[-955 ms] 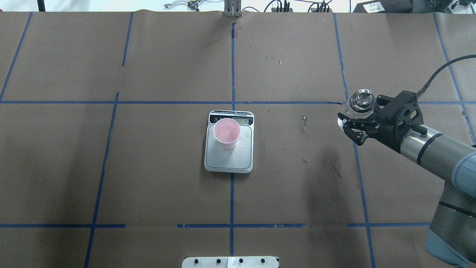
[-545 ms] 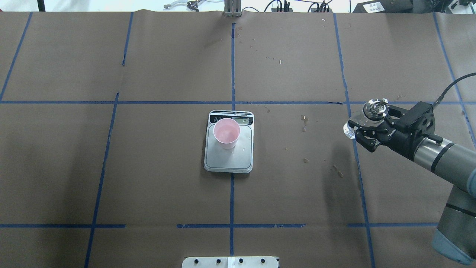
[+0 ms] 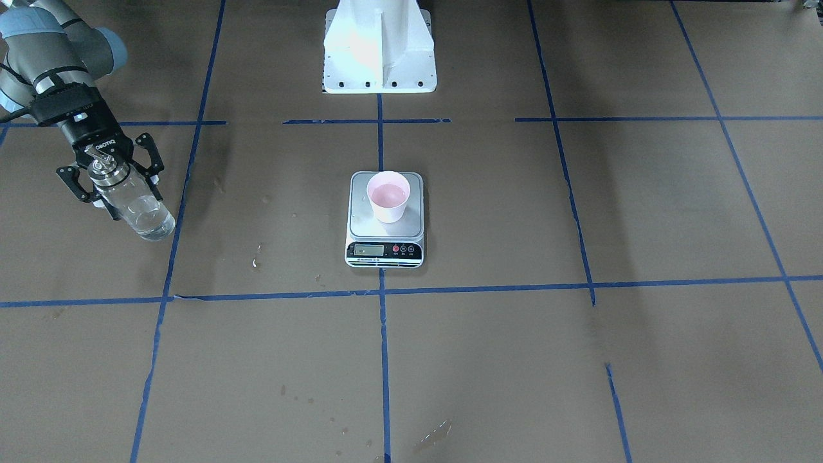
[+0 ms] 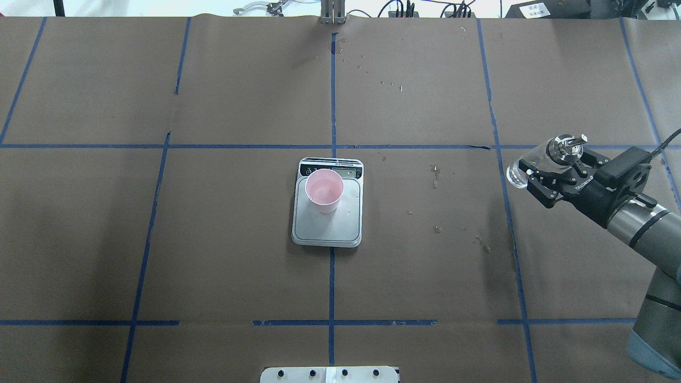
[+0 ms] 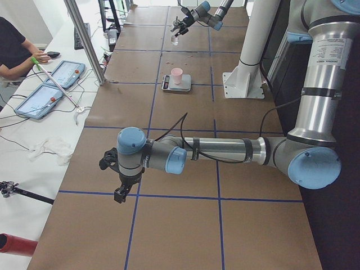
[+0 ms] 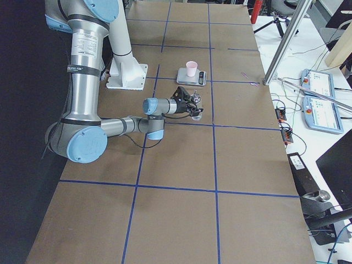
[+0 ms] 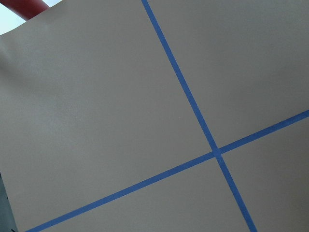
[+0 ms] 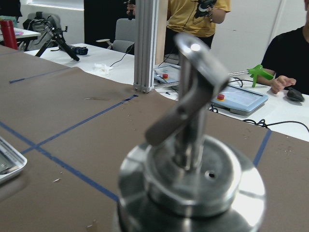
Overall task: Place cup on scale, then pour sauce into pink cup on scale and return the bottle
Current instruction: 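Lower the glass bottle onto the table with the right gripper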
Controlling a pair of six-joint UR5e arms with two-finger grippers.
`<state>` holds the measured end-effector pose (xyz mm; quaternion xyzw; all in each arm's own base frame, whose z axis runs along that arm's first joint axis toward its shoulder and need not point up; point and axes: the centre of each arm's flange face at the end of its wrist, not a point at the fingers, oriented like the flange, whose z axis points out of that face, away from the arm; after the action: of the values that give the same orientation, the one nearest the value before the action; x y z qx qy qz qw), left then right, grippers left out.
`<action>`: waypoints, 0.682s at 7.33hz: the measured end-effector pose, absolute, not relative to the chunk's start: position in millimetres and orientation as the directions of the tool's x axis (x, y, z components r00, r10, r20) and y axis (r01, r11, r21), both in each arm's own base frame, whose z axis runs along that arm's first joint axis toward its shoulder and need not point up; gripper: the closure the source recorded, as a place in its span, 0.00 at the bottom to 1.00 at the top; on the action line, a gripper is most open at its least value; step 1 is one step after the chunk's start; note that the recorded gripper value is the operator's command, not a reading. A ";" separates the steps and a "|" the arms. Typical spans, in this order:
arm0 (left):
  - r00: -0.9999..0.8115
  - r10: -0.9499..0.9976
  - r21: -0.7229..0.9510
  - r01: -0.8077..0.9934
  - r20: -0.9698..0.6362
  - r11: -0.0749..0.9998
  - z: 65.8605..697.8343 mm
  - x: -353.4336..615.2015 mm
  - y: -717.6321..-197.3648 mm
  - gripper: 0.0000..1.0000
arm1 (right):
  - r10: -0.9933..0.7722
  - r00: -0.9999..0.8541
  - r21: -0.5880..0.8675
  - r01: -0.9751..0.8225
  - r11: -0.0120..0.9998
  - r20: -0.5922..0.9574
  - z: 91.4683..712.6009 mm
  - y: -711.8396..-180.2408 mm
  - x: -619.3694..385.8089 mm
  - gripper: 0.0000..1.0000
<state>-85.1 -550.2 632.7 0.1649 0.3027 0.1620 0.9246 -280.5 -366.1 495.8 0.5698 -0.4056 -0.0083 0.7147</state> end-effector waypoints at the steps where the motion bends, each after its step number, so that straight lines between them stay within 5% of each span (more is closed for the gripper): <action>1: 0.764 0.400 0.403 -0.200 -0.506 0.893 632.6 -85.1 -550.4 0.00 | -0.441 0.687 0.816 -0.461 0.350 0.577 503.0 -366.4 -276.9 1.00; 5: 0.765 0.403 0.410 -0.199 -0.503 0.890 628.3 -85.3 -553.9 0.00 | -0.414 0.718 0.824 -0.426 0.374 0.560 509.9 -364.0 -288.8 1.00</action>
<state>-85.3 -553.9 628.3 0.1685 0.3018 0.1629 0.9241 -288.8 -364.0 509.9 0.5594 -0.3757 0.0041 0.7389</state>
